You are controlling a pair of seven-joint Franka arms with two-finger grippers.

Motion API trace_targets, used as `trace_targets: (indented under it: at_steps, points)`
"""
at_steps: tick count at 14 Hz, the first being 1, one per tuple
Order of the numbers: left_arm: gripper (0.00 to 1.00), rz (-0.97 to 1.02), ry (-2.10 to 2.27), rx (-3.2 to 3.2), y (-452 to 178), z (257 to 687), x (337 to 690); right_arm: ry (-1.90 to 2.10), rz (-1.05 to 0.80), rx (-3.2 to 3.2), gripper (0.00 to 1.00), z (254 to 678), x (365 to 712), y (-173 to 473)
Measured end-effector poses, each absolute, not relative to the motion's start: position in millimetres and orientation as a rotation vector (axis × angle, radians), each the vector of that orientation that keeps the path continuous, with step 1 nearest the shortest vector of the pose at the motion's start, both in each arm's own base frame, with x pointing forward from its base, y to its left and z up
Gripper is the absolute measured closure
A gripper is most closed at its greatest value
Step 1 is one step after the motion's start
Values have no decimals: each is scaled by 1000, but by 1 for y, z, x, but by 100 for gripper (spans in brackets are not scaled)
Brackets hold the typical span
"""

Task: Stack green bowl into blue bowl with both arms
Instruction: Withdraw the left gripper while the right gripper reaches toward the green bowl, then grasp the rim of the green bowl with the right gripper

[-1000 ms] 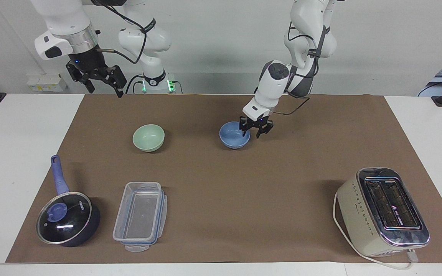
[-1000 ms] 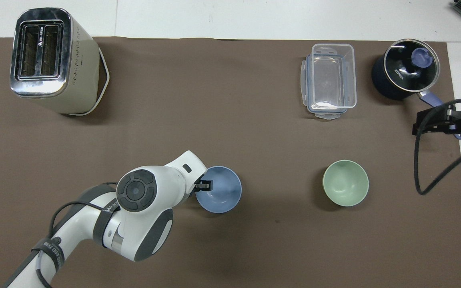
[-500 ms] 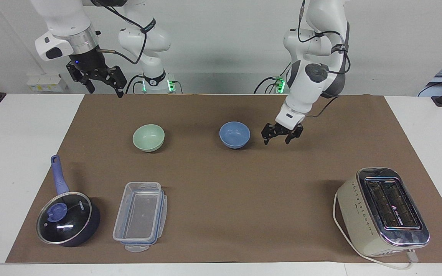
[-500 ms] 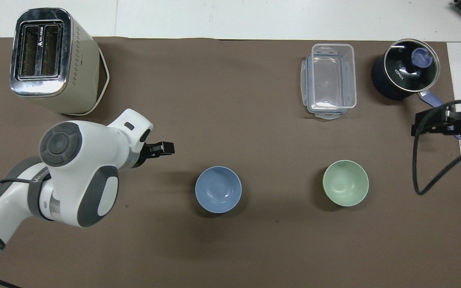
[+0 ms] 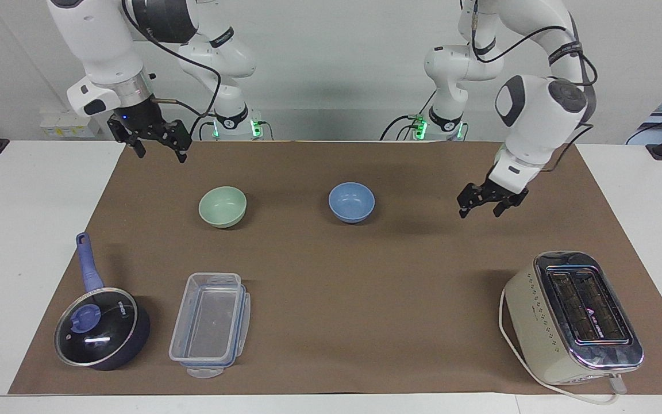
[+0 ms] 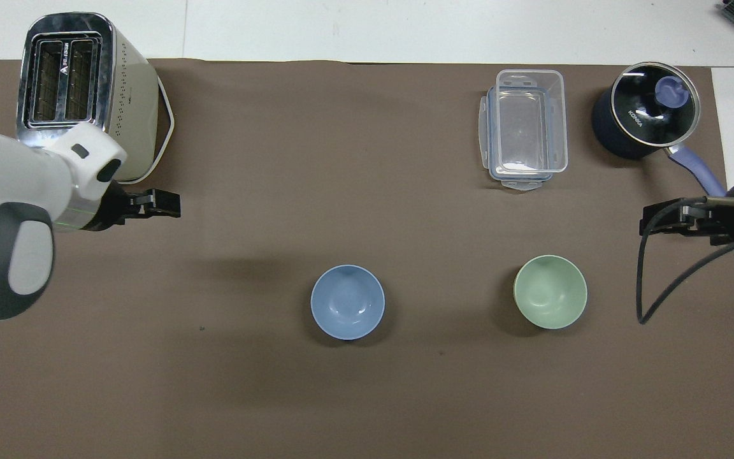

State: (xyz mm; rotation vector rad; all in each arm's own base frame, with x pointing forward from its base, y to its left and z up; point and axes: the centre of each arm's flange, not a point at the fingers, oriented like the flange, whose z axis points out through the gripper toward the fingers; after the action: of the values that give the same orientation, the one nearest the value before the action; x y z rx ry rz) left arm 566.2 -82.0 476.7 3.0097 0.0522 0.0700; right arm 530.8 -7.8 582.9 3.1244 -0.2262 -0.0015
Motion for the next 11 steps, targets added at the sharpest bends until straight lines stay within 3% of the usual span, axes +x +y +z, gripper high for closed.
trace_targets:
  at_steps: [6, 11]
  points:
    - [0, 30, -81, 3123, -53, 568, 567, -161, 11, 3127, 0, 492, 523, -11]
    - [0, 34, -74, 3125, -49, 579, 565, -126, -30, 3130, 0, 400, 503, -8]
